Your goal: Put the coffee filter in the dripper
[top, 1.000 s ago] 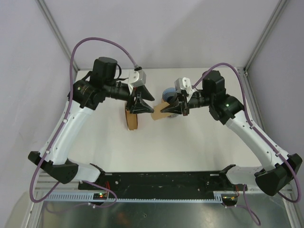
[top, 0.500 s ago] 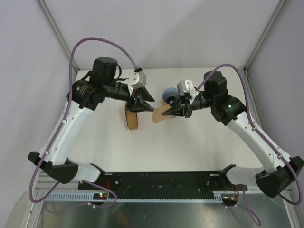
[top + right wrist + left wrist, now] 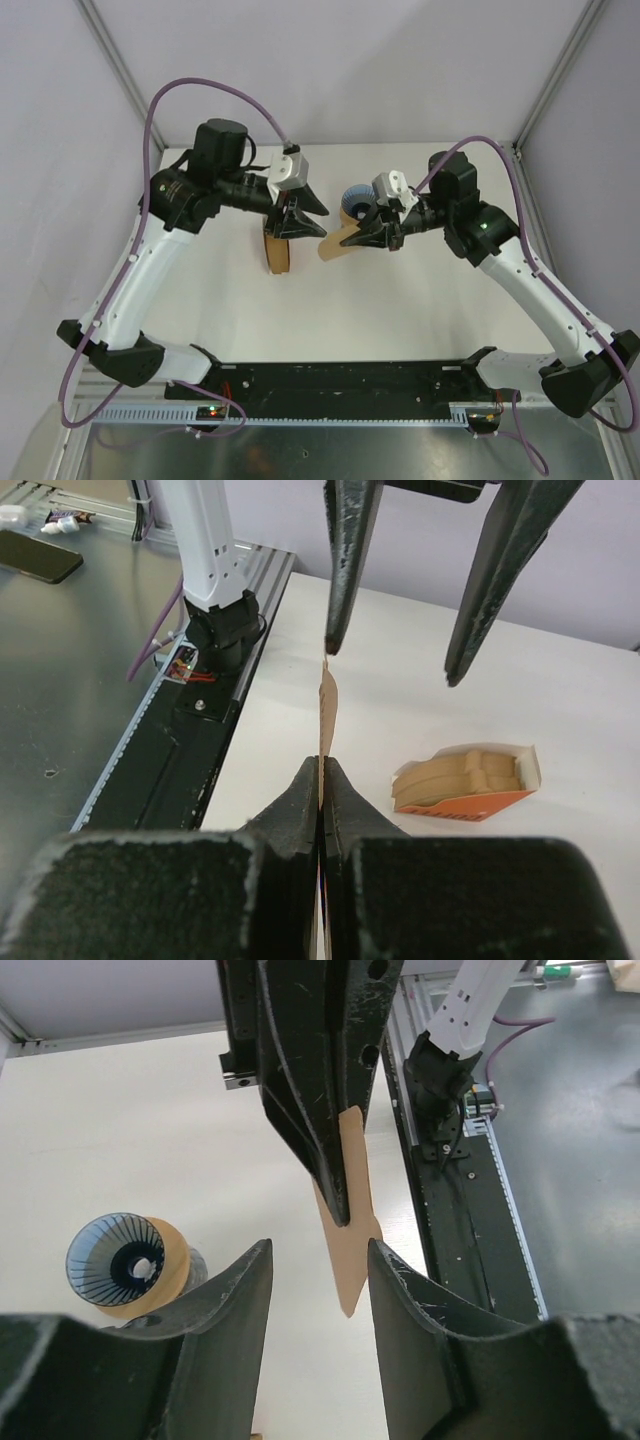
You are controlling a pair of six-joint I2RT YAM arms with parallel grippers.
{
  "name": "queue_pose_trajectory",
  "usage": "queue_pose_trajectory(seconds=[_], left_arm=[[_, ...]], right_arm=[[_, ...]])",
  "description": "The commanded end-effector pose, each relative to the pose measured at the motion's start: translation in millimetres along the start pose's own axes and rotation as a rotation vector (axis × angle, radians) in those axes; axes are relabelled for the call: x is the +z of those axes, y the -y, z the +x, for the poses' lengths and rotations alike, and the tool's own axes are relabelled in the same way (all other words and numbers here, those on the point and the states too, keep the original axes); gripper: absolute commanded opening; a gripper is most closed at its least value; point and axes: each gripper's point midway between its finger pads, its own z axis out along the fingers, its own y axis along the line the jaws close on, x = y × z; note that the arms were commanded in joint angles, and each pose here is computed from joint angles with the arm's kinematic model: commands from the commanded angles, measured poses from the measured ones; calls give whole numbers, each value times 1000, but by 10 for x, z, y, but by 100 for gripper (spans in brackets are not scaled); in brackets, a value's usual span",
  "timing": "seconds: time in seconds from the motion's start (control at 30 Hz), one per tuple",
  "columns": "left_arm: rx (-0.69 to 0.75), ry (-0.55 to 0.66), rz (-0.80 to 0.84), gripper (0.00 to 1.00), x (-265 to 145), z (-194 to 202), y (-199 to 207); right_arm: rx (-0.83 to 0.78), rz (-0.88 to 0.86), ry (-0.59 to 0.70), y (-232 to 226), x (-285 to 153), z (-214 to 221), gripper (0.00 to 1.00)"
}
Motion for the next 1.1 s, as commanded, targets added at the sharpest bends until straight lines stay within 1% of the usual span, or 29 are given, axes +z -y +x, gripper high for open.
queue_pose_trajectory(seconds=[0.0,0.2,0.27,0.4,0.5,0.6,0.67,0.73,0.8,0.9,0.97,1.03,1.07], left_arm=[[5,9,58,48,86,-17,126],[-7,1,89,48,173,12,171],[-19,-9,105,50,218,66,198],[-29,-46,100,57,263,215,216],[-19,-53,58,60,181,253,160],[19,-29,3,65,9,193,25],[53,-11,-8,70,-52,123,0],[74,22,24,74,-67,45,63],[91,44,52,75,-62,-3,108],[88,27,16,72,-32,8,-7],[71,22,-1,68,-11,18,-56],[54,21,7,58,33,30,-38],[47,15,4,50,49,45,-38]], right_arm=[[-53,3,30,-37,9,-179,0],[-49,0,27,-21,66,-155,0],[-51,4,25,-11,74,-150,0],[-74,73,11,89,40,-172,0],[-106,139,5,155,-40,-239,0],[-113,170,9,167,-119,-295,0],[-101,182,9,176,-139,-302,0],[-85,183,12,186,-130,-299,0],[-75,162,23,162,-108,-310,0],[-74,126,44,114,-64,-349,0],[-78,115,55,100,-34,-378,0],[-80,117,59,111,-17,-390,0],[-78,121,59,123,-14,-386,0]])
